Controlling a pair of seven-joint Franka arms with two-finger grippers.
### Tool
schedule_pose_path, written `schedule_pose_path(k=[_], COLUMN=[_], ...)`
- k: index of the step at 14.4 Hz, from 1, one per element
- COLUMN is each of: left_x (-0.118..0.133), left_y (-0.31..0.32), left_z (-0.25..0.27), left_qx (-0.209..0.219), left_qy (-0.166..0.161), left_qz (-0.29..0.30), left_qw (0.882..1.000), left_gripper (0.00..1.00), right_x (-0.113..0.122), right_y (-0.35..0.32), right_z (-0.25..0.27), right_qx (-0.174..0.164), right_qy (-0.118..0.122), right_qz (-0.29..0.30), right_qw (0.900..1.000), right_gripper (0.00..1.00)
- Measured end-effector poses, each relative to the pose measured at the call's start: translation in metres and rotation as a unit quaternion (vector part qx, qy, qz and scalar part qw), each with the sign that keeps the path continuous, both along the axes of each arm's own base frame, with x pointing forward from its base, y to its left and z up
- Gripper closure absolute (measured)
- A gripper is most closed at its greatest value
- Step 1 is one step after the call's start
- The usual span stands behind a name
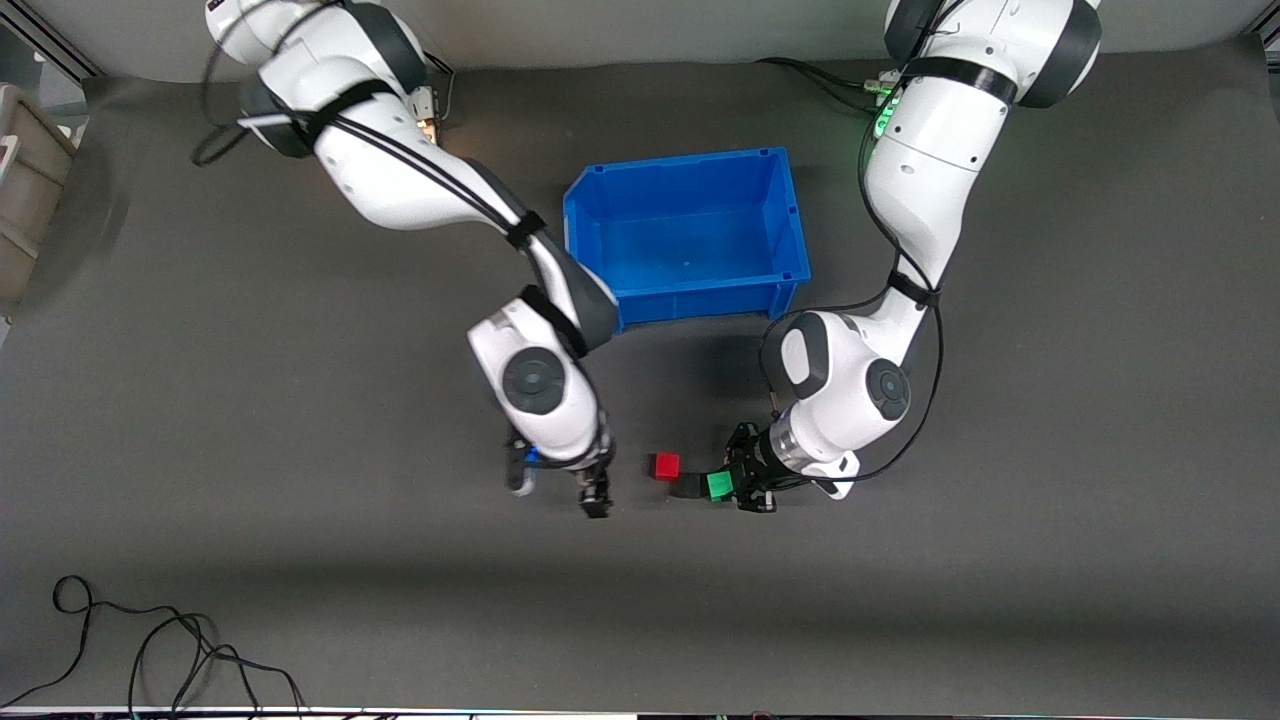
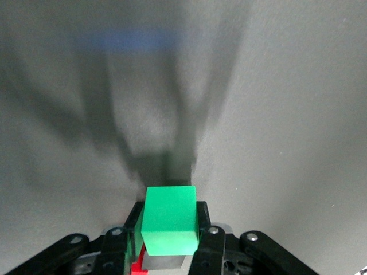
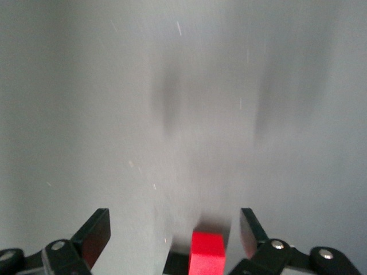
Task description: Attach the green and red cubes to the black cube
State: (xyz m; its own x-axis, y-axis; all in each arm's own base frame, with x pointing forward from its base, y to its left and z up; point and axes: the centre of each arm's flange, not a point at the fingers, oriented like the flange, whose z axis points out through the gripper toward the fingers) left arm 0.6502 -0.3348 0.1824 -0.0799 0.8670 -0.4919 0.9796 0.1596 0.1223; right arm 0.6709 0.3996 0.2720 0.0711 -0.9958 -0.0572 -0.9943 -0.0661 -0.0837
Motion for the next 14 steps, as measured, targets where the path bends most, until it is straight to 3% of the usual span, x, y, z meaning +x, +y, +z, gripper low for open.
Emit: schedule_pose_path(k=[2,3,5,8,10,14], left_x=[-0.003,-0.004,-0.005,-0.001,0.001,0.023], left_y=[-0.005,-0.009,-0.012,-0.015,-0.012,0.044], left_z=[-0.003,-0.004,-0.002,0.005,0.012,0.070], left_qx=[0.001,0.001,0.001,-0.003,0.000,0.065], left_qy=[-0.001,-0.001,-0.004,-0.009,0.008,0.043], left_qz=[-0.003,-0.005,-0.006,-0.009,-0.027,-0.105], left_qw=[1.000,1.000,1.000,1.000,1.000,0.991], left_gripper=[0.63,0.58,0.52,0.26,0.03,0.00], right_x=[0.009,0.013,0.016,0.010,0.008,0.012], right_y=[-0.051,-0.074,-0.104,-0.116,-0.128,-0.179], right_z=[0.029,0.044,0.077,0.112,0.125,0.152], right_qx=[-0.023,-0.029,-0.033,-0.037,-0.045,-0.056], right_qy=[0.023,0.031,0.032,0.029,0.035,0.055], right_qz=[0.037,0.049,0.062,0.088,0.123,0.210], right_qw=[0.999,0.998,0.997,0.995,0.991,0.975], right_gripper=[0.00,0.00,0.00,0.00,0.00,0.00])
